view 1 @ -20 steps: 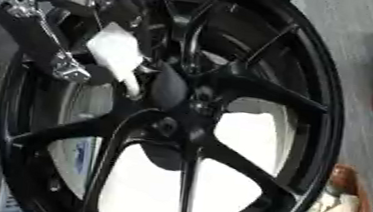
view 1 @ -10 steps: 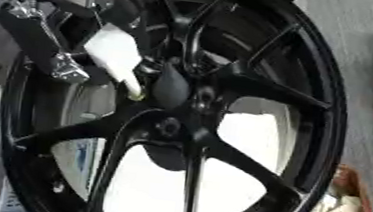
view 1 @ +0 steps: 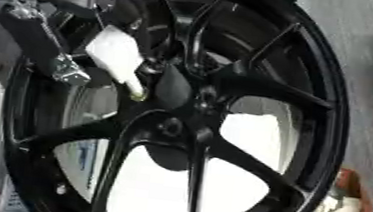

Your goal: Pull the pin out of the wheel hub.

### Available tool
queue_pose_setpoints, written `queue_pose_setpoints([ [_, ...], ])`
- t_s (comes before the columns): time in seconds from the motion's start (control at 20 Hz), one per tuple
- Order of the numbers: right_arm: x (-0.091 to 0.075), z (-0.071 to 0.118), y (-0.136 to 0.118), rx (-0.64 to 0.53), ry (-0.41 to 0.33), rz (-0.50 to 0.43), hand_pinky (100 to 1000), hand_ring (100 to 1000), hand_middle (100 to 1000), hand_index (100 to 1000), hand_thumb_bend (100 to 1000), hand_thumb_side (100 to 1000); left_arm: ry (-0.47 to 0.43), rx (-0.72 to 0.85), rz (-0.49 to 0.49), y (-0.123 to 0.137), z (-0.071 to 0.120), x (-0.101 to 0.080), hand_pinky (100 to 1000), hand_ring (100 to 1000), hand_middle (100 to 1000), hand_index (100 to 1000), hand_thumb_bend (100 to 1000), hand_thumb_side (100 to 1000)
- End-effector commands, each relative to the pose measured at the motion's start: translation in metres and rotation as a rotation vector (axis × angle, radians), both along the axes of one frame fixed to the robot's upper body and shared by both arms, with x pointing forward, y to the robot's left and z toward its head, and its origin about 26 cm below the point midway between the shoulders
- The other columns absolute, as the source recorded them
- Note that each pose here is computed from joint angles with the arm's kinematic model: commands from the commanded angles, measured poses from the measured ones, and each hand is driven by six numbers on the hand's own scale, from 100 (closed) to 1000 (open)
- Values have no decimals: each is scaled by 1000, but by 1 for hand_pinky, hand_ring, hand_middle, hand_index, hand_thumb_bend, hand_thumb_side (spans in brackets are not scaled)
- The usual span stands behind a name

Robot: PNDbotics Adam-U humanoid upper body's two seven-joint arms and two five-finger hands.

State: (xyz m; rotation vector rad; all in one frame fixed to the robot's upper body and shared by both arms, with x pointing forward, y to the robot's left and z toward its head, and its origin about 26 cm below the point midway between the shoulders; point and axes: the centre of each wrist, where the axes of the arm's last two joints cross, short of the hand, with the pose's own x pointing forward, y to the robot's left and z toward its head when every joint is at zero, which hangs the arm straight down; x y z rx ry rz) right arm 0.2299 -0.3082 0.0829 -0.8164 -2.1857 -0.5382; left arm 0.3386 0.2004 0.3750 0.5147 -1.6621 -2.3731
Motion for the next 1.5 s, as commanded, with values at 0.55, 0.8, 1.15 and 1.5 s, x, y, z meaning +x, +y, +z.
queue_pose_setpoints([
  [0.55, -2, 4, -5, -9, -25, -9, 478, 826, 816, 785, 100, 608, -70, 41, -26, 11, 27, -16, 675, 430, 200, 254, 100, 141],
  [0.8, -3, 4, -6, -14, -25, -11, 479, 826, 816, 785, 100, 608, -86, -3, -43, 13, 40, -23, 677, 425, 202, 247, 100, 148],
  [1.15, -5, 3, -8, -24, -26, -20, 481, 825, 815, 786, 100, 604, -102, -164, -46, 37, 70, -43, 680, 418, 200, 258, 100, 161],
  [1.5, -8, 1, -12, -29, -25, -41, 484, 825, 814, 787, 100, 602, -128, -461, 116, 106, 84, -46, 686, 404, 185, 260, 100, 202],
])
